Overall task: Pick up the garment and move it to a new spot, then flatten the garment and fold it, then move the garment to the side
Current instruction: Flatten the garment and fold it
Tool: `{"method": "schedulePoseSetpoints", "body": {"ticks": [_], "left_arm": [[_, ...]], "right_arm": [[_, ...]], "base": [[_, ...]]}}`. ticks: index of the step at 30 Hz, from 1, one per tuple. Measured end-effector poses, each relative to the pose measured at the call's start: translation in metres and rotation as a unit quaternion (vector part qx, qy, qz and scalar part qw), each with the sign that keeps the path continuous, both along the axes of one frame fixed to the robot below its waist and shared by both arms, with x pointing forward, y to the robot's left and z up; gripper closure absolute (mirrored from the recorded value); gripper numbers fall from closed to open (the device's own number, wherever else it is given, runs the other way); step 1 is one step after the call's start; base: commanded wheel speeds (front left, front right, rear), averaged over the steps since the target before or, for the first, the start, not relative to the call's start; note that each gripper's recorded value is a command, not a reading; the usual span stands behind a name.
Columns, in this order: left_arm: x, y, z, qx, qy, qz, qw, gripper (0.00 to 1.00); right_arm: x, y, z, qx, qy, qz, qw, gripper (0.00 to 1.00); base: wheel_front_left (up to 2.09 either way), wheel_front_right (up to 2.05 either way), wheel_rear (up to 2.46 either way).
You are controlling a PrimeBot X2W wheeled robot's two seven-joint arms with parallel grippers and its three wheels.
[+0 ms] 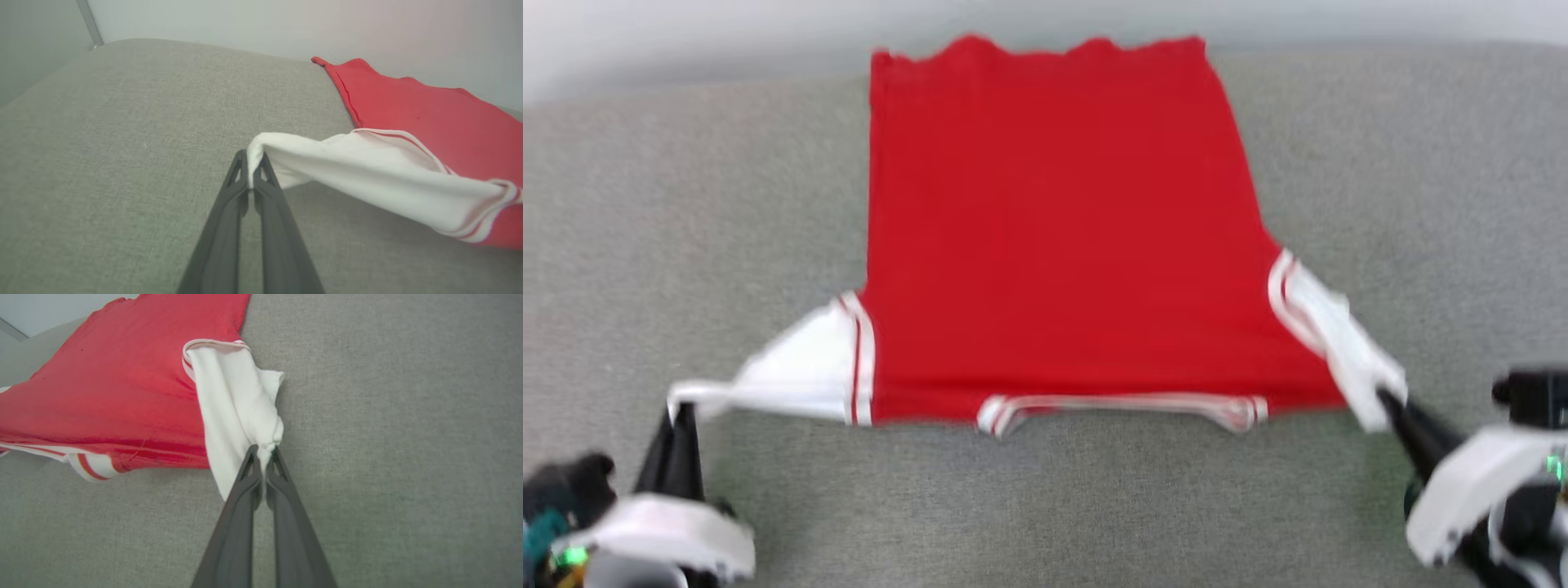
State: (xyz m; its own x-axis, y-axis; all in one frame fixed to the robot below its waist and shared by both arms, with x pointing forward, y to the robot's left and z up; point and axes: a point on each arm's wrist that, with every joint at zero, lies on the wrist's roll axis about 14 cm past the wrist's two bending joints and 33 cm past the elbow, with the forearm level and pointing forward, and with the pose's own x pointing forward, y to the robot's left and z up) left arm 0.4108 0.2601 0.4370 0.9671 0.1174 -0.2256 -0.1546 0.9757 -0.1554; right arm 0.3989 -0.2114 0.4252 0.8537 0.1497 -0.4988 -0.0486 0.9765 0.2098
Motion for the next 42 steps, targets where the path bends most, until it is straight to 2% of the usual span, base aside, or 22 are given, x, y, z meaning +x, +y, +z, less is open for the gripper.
{"method": "schedulePoseSetpoints", "body": {"ticks": [7, 15, 16, 17, 19, 20, 23, 28, 33, 38, 42], "left_arm": [[-0.072, 0.002, -0.007, 0.011, 0.059, 0.017, 0.998, 1.00], [-0.117, -0.004, -0.022, 0.001, 0.114, 0.024, 0.993, 1.00], [-0.121, -0.005, -0.024, -0.001, 0.118, 0.025, 0.993, 1.00], [-0.123, -0.007, -0.025, -0.003, 0.120, 0.024, 0.993, 1.00], [-0.124, -0.011, -0.025, -0.008, 0.115, 0.024, 0.993, 1.00], [-0.123, -0.014, -0.024, -0.012, 0.109, 0.023, 0.994, 1.00], [-0.115, -0.020, -0.017, -0.018, 0.086, 0.017, 0.996, 1.00], [-0.102, -0.031, -0.007, -0.024, 0.055, 0.003, 0.998, 1.00], [-0.075, -0.043, 0.008, -0.027, 0.015, -0.016, 0.999, 1.00], [-0.049, -0.055, 0.013, -0.034, -0.012, -0.029, 0.999, 1.00], [-0.032, -0.064, 0.014, -0.036, -0.024, -0.038, 0.998, 1.00]], "right_arm": [[-0.084, 0.004, -0.020, 0.031, 0.077, -0.032, 0.996, 1.00], [-0.155, 0.018, -0.048, 0.050, 0.185, -0.039, 0.981, 1.00], [-0.160, 0.019, -0.050, 0.052, 0.195, -0.038, 0.979, 0.86], [-0.165, 0.021, -0.054, 0.052, 0.208, -0.035, 0.976, 0.64], [-0.167, 0.026, -0.055, 0.064, 0.214, -0.033, 0.974, 0.00], [-0.165, 0.026, -0.054, 0.061, 0.209, -0.032, 0.976, 0.00], [-0.147, 0.026, -0.042, 0.058, 0.169, -0.032, 0.983, 0.00], [-0.084, 0.011, -0.001, 0.029, 0.053, -0.033, 0.998, 0.00], [-0.011, -0.008, 0.034, 0.018, -0.044, -0.054, 0.997, 0.00], [0.066, -0.013, 0.045, 0.014, -0.067, -0.048, 0.996, 0.00], [0.119, -0.006, 0.037, 0.012, -0.041, -0.027, 0.999, 0.00]], "base": [[0.00, 0.00, 0.00], [0.00, 0.00, 0.00], [0.00, 0.00, 0.00], [0.00, 0.00, 0.00], [0.00, 0.00, 0.00], [0.00, 0.00, 0.00], [0.00, 0.00, 0.00], [0.00, 0.00, 0.00], [0.00, 0.00, 0.00], [0.00, 0.00, 0.00], [0.00, 0.00, 0.00]]}}
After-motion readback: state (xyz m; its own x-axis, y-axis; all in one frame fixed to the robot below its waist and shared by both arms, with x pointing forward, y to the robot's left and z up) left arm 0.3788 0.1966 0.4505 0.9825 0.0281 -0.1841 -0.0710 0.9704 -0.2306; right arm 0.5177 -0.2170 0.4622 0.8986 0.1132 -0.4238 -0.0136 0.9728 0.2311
